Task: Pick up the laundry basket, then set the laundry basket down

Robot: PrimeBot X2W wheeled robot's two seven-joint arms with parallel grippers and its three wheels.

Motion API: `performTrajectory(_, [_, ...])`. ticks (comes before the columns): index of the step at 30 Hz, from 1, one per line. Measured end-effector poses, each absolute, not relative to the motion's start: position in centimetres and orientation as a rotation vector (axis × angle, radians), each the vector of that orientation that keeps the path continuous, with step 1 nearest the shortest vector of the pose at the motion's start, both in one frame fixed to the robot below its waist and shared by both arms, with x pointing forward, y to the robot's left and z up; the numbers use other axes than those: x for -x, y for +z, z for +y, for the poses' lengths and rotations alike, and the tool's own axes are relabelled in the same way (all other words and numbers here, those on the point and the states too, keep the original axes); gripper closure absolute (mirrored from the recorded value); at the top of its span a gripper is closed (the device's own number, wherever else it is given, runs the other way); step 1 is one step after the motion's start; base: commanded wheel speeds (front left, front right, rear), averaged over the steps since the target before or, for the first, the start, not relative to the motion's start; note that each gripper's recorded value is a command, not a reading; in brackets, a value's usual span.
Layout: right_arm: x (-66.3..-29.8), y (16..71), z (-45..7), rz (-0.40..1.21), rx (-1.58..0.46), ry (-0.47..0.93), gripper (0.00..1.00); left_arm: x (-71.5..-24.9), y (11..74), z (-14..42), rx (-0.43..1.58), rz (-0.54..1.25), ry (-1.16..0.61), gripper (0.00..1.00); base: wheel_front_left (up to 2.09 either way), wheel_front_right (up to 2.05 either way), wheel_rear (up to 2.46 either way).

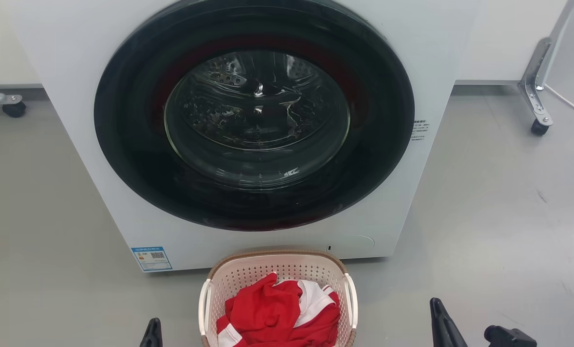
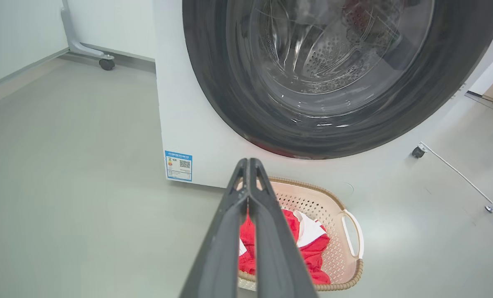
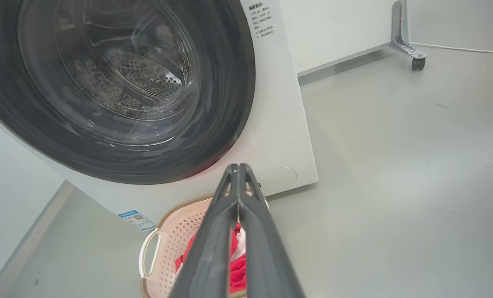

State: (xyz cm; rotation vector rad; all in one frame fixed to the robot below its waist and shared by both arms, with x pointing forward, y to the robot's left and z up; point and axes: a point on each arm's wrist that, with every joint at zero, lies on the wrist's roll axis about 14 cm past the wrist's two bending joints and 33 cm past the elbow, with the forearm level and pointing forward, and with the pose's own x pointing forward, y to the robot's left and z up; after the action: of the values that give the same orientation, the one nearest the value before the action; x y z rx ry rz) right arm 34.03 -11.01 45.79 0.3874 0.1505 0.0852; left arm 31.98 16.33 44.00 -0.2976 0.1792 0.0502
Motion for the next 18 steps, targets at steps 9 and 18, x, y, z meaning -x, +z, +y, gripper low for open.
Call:
performTrajectory(9, [-34.5, 45.3, -12.2, 0.187, -0.508, 0.039, 1.00, -32.3, 43.6, 16.9, 0.437, 0.209, 0.081, 1.00, 0.00, 0.00, 0.00])
performTrajectory(18, [-35.0, 45.2, -13.3, 0.207, -0.631, 0.001, 1.00, -32.9, 43.5, 17.4, 0.569, 0.229, 0.107, 1.00, 0.00, 0.00, 0.00])
